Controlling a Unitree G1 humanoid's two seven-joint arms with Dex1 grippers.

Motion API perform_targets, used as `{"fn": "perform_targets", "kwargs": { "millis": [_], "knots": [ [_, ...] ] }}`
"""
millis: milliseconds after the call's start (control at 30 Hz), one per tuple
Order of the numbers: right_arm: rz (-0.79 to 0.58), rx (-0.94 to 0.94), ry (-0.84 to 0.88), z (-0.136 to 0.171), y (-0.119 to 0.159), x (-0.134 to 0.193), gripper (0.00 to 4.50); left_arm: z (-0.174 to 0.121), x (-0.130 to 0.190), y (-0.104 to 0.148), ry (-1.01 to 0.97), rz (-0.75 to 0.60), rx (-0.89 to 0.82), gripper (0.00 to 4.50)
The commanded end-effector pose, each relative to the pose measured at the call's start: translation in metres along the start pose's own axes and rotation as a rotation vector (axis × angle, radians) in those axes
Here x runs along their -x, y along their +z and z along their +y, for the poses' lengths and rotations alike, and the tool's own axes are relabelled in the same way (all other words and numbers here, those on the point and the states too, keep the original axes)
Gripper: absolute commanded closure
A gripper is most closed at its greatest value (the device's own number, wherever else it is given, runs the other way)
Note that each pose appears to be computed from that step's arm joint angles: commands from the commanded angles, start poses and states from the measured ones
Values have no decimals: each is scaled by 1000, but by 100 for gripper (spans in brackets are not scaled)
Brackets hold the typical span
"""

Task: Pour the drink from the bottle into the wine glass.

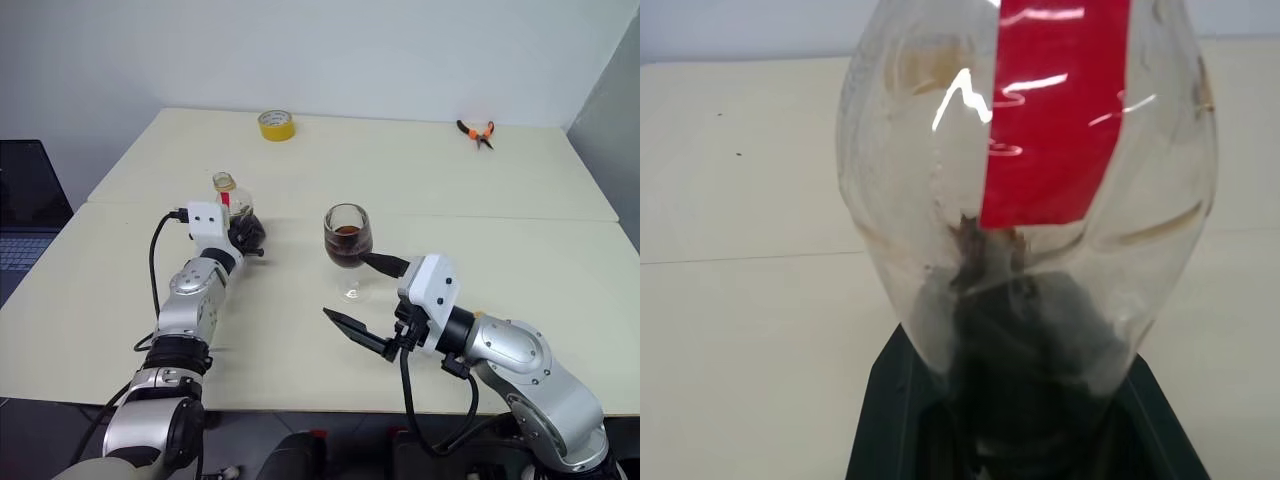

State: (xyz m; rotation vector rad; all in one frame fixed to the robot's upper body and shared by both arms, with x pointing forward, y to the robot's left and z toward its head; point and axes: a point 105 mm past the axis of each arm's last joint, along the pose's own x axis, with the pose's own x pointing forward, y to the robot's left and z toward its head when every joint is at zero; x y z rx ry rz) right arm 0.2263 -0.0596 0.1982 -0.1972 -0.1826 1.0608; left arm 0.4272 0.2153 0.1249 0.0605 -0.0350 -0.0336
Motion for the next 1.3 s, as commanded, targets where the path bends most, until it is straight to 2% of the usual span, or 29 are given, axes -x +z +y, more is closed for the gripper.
{"fn": "perform_targets", "kwargs": {
  "millis": [33,367,600,800,900,1067,1300],
  "knots": [
    [-50,34,23,7,11,1,0,2,-1,2,27,-15,5,317],
    [-51,26,7,9,8,5,0,-8,11,9,-36,-62,33,11],
    [-26,31,-99,-5,-8,20,0,-5,48,18,-53,-97,87,5],
    [-31,19,-334,-33,-43,32,0,-1,79,9,-3,-75,30,5],
    [-106,7,-575,-55,-55,33,0,-6,94,1,18,-92,-3,5],
    [-119,-54,-799,-72,-80,40,0,-5,99,-4,82,-78,-11,5],
    [-92,-16,-887,-84,-97,47,0,1,99,-1,112,-119,-42,5]
  ]
}}
